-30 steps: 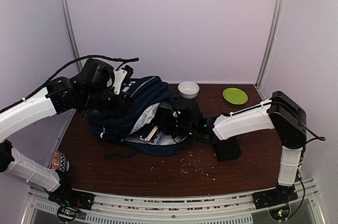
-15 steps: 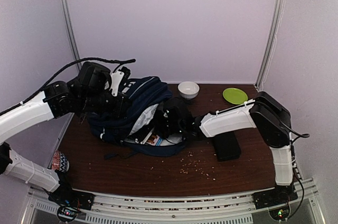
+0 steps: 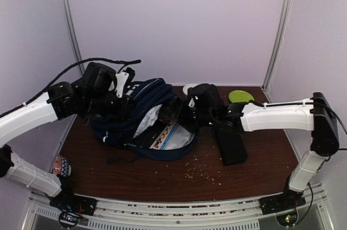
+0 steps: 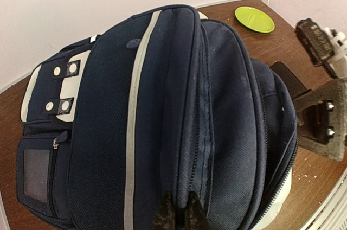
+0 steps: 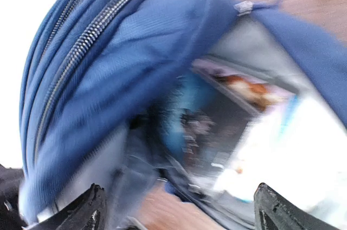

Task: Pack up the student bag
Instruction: Place the book in the student bag.

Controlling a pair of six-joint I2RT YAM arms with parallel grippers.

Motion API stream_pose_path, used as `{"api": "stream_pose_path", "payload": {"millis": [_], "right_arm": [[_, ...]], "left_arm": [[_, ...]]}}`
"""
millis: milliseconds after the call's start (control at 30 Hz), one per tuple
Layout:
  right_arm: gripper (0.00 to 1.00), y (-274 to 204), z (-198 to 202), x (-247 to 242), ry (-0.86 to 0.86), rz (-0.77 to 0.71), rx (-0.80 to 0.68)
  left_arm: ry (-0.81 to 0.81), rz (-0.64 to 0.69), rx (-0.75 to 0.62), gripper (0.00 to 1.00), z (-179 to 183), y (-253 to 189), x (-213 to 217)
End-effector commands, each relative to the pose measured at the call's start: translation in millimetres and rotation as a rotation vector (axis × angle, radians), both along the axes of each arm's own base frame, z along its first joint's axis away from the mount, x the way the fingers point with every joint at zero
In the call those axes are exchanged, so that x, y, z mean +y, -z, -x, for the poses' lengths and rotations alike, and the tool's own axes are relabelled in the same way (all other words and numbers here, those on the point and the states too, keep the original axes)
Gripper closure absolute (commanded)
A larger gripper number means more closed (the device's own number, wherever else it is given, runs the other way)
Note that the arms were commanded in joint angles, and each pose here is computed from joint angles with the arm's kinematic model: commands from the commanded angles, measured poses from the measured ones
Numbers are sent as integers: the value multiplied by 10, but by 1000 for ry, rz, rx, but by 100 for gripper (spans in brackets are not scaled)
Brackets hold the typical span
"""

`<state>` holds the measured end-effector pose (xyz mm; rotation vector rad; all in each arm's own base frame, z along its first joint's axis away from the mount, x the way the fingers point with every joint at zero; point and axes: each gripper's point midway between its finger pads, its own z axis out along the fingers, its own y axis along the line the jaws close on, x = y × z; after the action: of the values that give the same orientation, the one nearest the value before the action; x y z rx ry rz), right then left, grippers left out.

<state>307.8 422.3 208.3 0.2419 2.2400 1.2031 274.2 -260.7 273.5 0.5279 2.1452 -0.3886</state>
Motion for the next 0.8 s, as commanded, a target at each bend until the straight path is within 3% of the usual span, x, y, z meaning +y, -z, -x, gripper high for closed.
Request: {"api": "stream_pose_path", "payload": {"millis": [0, 200, 367, 600, 767], "right_arm": [[6, 119, 119, -824, 84, 318, -87], [5, 291, 338, -2124, 268, 588, -121], [6, 681, 506, -2866, 405, 569, -38], [14, 1280, 565, -3130, 468, 519, 84], [27, 1463, 577, -3058, 438, 457, 107]], "left_arm": [[-16, 123, -137, 100, -160, -510, -166], [-25, 36, -76, 100, -246, -8, -220], [-3, 42, -49, 100, -236, 144, -290], [16, 38, -34, 100, -234, 166, -340], [17, 37, -39, 100, -221, 130, -322]]}}
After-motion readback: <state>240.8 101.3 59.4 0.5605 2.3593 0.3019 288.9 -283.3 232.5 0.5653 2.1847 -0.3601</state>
